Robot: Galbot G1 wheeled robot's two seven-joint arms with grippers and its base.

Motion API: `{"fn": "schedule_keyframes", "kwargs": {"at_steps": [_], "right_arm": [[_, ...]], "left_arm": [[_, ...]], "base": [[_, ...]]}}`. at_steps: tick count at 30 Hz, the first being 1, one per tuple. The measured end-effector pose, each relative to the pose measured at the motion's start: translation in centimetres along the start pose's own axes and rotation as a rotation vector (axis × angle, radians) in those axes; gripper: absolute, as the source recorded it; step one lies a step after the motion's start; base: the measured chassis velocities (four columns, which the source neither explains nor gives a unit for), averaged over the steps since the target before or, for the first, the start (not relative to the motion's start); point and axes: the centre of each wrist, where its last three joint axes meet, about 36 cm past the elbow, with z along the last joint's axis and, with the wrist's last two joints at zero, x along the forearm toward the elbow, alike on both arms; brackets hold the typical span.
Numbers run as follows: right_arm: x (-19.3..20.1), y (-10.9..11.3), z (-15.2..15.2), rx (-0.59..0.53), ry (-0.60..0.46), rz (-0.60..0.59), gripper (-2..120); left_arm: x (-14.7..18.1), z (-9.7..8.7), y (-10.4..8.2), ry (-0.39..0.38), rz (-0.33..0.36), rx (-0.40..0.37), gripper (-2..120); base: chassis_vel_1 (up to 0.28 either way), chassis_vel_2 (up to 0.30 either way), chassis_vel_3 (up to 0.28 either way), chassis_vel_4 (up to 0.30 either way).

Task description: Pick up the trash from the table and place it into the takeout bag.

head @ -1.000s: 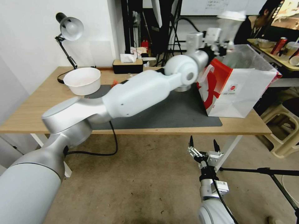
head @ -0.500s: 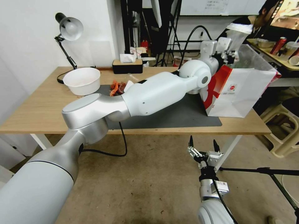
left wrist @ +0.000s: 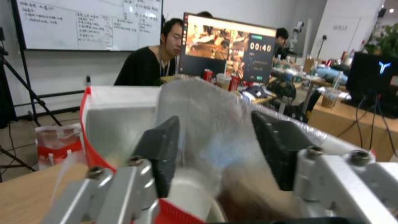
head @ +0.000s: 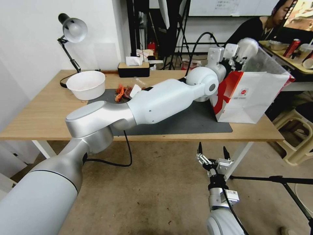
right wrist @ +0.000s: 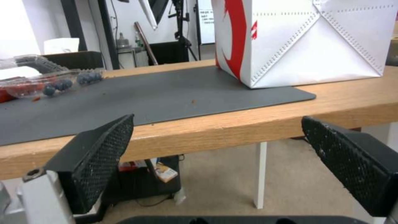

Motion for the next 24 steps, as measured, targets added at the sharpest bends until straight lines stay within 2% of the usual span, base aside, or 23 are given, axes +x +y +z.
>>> {"fn": "schedule_keyframes", "kwargs": {"at_steps": [2, 3, 7, 8, 11, 12, 14, 15, 18, 19, 23, 24], "right_arm": [[0.0, 0.0, 0.0, 0.001, -0.001, 0.000, 100], [0.0, 0.0, 0.0, 0.001, -0.001, 0.000, 100], [-0.1, 0.0, -0.2, 0.001, -0.007, -0.001, 100], [-0.1, 0.0, -0.2, 0.001, -0.007, -0.001, 100], [-0.1, -0.1, -0.3, 0.003, -0.009, 0.000, 100], [-0.1, -0.1, -0.3, 0.003, -0.009, 0.000, 100], [0.0, -0.1, -0.3, 0.003, -0.007, 0.001, 100], [0.0, -0.1, -0.3, 0.003, -0.007, 0.001, 100], [0.0, -0.2, -0.3, 0.005, -0.005, 0.001, 100], [0.0, -0.2, -0.3, 0.005, -0.005, 0.001, 100], [0.1, -0.3, -0.4, 0.011, -0.002, -0.001, 100], [0.1, -0.3, -0.4, 0.011, -0.002, -0.001, 100]], "left_arm": [[0.2, -0.7, -0.3, -0.019, 0.001, 0.018, 61], [0.2, -0.7, -0.3, -0.019, 0.001, 0.018, 61], [1.4, -1.4, -1.3, -0.047, 0.024, 0.049, 80], [1.4, -1.4, -1.3, -0.047, 0.024, 0.049, 80], [3.1, -1.9, 0.8, -0.066, -0.011, 0.078, 93], [3.1, -1.9, 0.8, -0.066, -0.011, 0.078, 93], [4.2, -1.7, 2.7, -0.070, -0.045, 0.095, 99], [4.2, -1.7, 2.7, -0.070, -0.045, 0.095, 99], [5.7, -1.1, 5.2, -0.075, -0.090, 0.115, 100], [5.7, -1.1, 5.2, -0.075, -0.090, 0.115, 100], [8.1, 0.3, 8.9, -0.076, -0.162, 0.125, 100], [8.1, 0.3, 8.9, -0.076, -0.162, 0.125, 100]], "base": [[0.000, 0.000, 0.000, 0.000], [0.000, 0.000, 0.000, 0.000], [0.000, 0.000, 0.000, 0.000], [0.000, 0.000, 0.000, 0.000], [0.000, 0.000, 0.000, 0.000], [0.000, 0.000, 0.000, 0.000], [0.000, 0.000, 0.000, 0.000], [0.000, 0.000, 0.000, 0.000], [0.000, 0.000, 0.000, 0.000], [0.000, 0.000, 0.000, 0.000], [0.000, 0.000, 0.000, 0.000], [0.000, 0.000, 0.000, 0.000]]}}
